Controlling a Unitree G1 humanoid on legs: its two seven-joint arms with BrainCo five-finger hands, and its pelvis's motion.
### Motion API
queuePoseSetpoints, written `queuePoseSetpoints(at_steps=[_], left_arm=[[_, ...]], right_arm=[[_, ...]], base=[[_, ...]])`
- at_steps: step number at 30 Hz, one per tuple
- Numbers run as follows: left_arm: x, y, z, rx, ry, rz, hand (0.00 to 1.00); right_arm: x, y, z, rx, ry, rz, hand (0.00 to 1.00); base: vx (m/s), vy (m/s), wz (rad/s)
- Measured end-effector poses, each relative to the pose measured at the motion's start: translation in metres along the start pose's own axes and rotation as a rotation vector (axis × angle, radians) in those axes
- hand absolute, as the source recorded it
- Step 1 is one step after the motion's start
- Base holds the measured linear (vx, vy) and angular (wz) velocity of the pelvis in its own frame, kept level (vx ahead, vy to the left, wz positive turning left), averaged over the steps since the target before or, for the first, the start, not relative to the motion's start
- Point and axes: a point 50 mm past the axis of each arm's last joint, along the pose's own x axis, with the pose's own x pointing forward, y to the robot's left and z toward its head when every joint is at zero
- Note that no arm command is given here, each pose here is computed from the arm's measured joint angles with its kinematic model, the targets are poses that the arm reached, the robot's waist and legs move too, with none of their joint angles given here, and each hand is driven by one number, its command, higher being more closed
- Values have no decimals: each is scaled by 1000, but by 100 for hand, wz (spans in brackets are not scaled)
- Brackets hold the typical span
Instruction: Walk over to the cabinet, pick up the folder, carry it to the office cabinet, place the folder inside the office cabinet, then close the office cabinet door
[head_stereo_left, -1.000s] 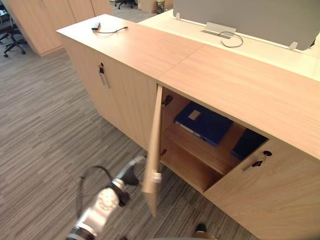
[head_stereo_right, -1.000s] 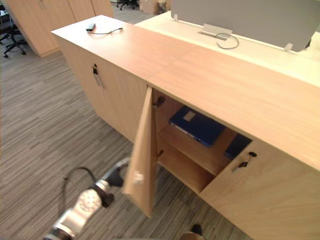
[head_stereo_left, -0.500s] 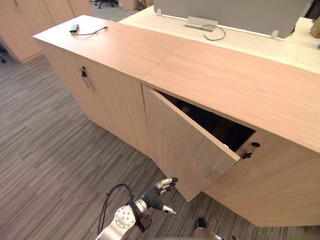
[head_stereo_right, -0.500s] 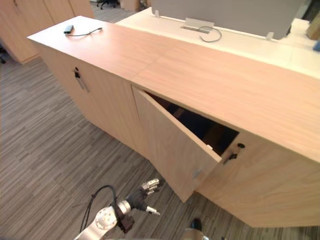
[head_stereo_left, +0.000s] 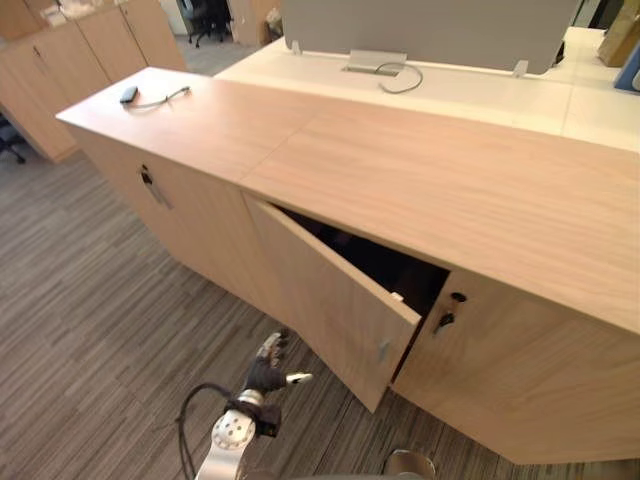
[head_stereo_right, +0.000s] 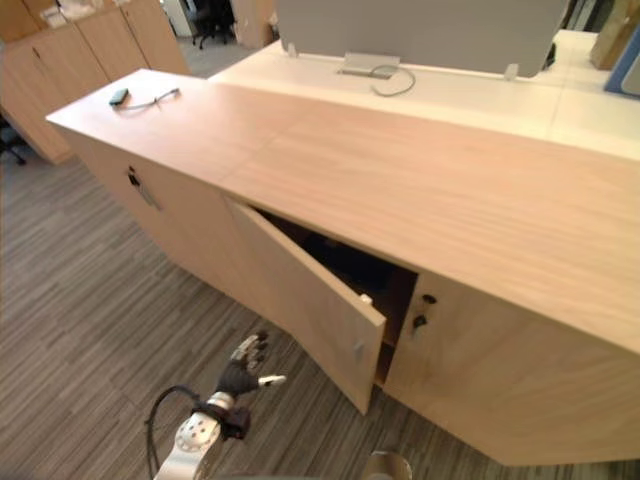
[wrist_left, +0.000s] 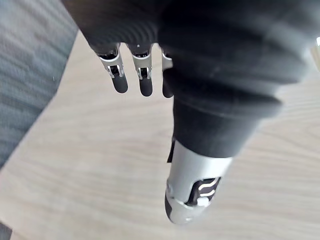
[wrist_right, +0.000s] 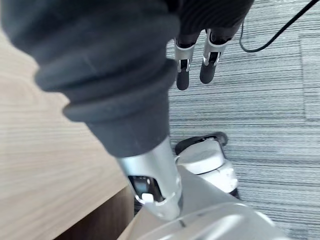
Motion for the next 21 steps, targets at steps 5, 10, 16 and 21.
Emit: queuePoseSetpoints(at_steps=[5, 10, 16, 21], left_arm=[[-18, 48, -13, -34, 49, 378, 0], [-38, 76, -43, -181, 160, 620, 0], [-64, 52, -114, -356, 498, 602, 0], [-71, 41, -133, -461, 585, 535, 0]], right_arm=[[-5, 32, 27, -65, -149, 76, 0], [-15, 69, 4, -52, -121, 174, 0], [-16, 72, -7, -32, -89, 176, 0], [-13, 67, -13, 14, -42, 154, 0]], base=[[90, 24, -75], [123, 114, -39], [207, 22, -8], [127, -30, -13]])
